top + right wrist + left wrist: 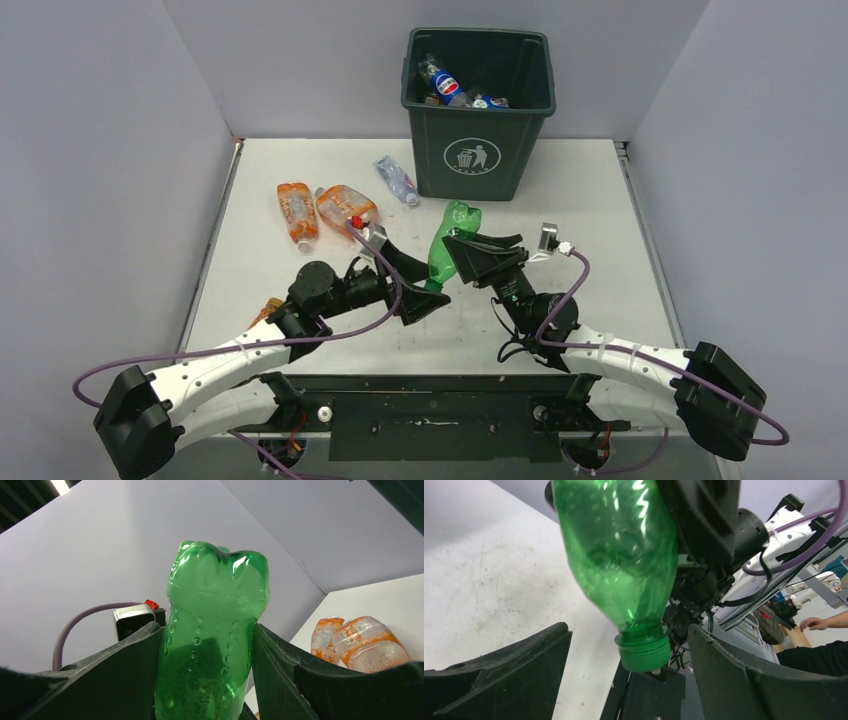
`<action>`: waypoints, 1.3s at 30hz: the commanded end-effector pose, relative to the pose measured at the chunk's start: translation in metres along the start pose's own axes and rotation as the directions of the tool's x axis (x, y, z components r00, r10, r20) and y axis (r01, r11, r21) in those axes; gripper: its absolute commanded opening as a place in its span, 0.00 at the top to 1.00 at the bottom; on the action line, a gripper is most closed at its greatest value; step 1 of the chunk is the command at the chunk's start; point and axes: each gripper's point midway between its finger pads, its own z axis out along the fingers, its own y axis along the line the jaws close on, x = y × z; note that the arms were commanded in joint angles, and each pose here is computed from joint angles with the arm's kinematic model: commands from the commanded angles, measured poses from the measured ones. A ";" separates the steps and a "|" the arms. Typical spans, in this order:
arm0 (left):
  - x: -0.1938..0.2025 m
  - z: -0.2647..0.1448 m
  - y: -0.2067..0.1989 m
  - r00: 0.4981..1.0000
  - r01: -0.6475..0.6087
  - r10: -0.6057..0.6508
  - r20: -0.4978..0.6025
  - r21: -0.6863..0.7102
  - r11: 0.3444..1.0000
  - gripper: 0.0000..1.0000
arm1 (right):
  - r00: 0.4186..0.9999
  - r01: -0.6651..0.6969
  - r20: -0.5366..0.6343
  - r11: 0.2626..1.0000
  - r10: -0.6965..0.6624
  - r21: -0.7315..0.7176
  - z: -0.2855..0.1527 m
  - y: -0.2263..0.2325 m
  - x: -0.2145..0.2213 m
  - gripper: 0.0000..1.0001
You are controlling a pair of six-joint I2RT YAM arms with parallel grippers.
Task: Put the plastic bottles in the bin
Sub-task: Pick up the plastic bottle from the corner of the board.
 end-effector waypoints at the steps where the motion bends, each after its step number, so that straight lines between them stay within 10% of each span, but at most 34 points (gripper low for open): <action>1: -0.047 0.007 -0.029 0.987 -0.081 0.069 0.143 0.079 0.994 0.15 | 0.997 -0.042 0.054 0.996 0.046 -0.075 0.004 0.019 -0.015 0.61; 12: -0.033 0.009 -0.025 0.990 -0.123 0.119 0.081 0.044 0.991 1.00 | 0.999 -0.041 -0.002 0.995 0.041 -0.089 0.001 0.021 -0.004 0.51; 16: -0.038 -0.004 -0.013 0.976 -0.205 0.208 0.058 -0.063 0.977 1.00 | 0.991 0.040 -0.131 0.999 -0.041 -0.003 0.001 0.014 0.008 0.05; 22: -0.055 -0.038 0.014 0.880 -0.473 0.462 -0.106 -0.255 0.843 1.00 | 0.902 0.349 -0.300 0.933 -0.309 0.086 -0.010 0.023 -0.025 0.10; 25: -0.052 -0.055 0.024 0.726 -0.680 0.612 -0.312 -0.199 0.706 1.00 | 0.823 0.480 -0.370 0.876 -0.431 0.048 -0.018 0.041 -0.050 0.10; 28: -0.014 -0.079 0.024 0.459 -0.809 0.741 -0.490 0.114 0.577 1.00 | 0.714 0.562 -0.490 0.827 -0.500 -0.024 -0.028 0.056 -0.057 0.10; 39: -0.028 -0.077 0.008 -0.256 -0.877 0.931 -0.259 0.468 -0.110 1.00 | 0.365 0.524 -0.785 0.807 -0.501 -0.271 -0.045 0.049 0.002 0.10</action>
